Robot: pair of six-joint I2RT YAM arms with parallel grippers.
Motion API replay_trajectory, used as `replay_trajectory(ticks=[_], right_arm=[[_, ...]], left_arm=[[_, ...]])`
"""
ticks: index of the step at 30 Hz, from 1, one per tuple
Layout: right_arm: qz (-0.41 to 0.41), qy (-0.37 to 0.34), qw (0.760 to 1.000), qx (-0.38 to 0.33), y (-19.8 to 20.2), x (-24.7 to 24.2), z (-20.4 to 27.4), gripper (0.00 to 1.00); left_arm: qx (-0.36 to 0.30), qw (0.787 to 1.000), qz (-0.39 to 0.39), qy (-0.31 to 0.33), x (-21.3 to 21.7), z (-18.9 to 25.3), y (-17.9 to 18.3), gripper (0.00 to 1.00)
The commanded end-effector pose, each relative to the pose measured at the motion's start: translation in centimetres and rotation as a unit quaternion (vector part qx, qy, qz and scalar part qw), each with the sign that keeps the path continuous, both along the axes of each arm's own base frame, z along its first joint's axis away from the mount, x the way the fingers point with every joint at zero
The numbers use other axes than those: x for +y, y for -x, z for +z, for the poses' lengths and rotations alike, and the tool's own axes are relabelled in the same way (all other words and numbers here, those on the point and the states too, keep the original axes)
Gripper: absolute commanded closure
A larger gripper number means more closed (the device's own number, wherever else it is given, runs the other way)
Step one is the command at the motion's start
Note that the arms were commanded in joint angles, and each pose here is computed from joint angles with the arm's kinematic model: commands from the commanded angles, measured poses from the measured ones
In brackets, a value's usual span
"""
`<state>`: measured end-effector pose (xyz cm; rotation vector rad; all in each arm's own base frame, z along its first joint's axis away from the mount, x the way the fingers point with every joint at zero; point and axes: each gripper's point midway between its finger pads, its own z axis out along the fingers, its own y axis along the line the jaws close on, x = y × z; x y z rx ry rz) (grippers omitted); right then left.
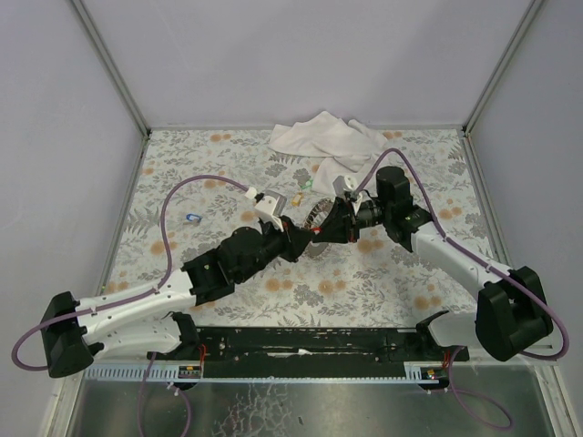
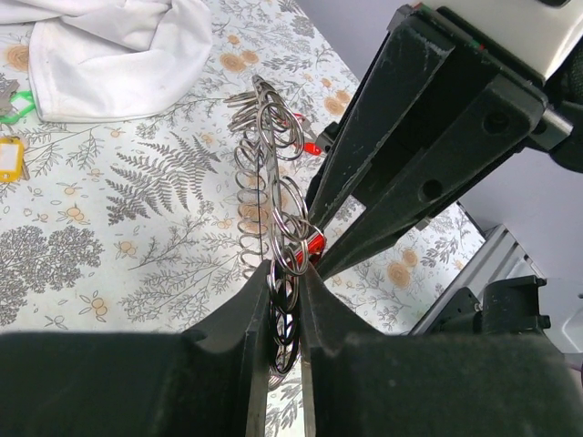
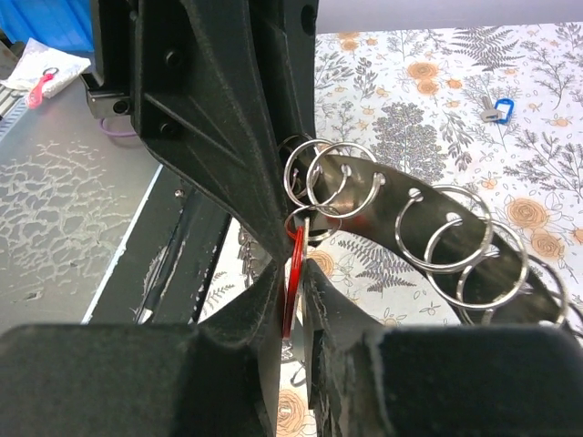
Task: Remove the keys from the keyring
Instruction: Pick up the key from the keyring.
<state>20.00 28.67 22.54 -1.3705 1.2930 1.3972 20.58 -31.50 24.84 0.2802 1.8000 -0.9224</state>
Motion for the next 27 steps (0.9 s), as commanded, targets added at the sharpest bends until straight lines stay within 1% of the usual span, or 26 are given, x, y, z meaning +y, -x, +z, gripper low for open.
replay_trajectory(ticks=[1, 3, 10, 17, 27], right_arm=[[-0.004, -0.008, 0.999, -0.052, -0.4, 0.2, 2.3, 0.82], [-0.008, -0.002, 0.999, -0.054, -0.6, 0.2, 2.4, 0.84], [-0.014, 0.013, 0.999, -0.049, -0.9, 0.1, 2.3, 0.96], [-0.011, 0.026, 0.999, -0.041, -0.9, 0.0, 2.3, 0.98], [-0.007, 0.048, 0.998, -0.048, -0.9, -0.3, 2.4, 1.00]], left_arm=[[-0.026, 0.999, 0.013, 0.020, 0.5, 2.9, -0.4, 1.00], [-0.024, 1.000, 0.015, 0.012, 0.6, 2.5, -0.5, 1.00], [-0.022, 1.000, 0.011, -0.003, 0.7, 1.8, -0.3, 1.00], [-0.024, 1.000, 0.011, -0.014, 0.9, 1.5, -0.3, 1.00], [-0.028, 0.999, 0.032, -0.030, 1.6, 0.6, -0.9, 1.00]])
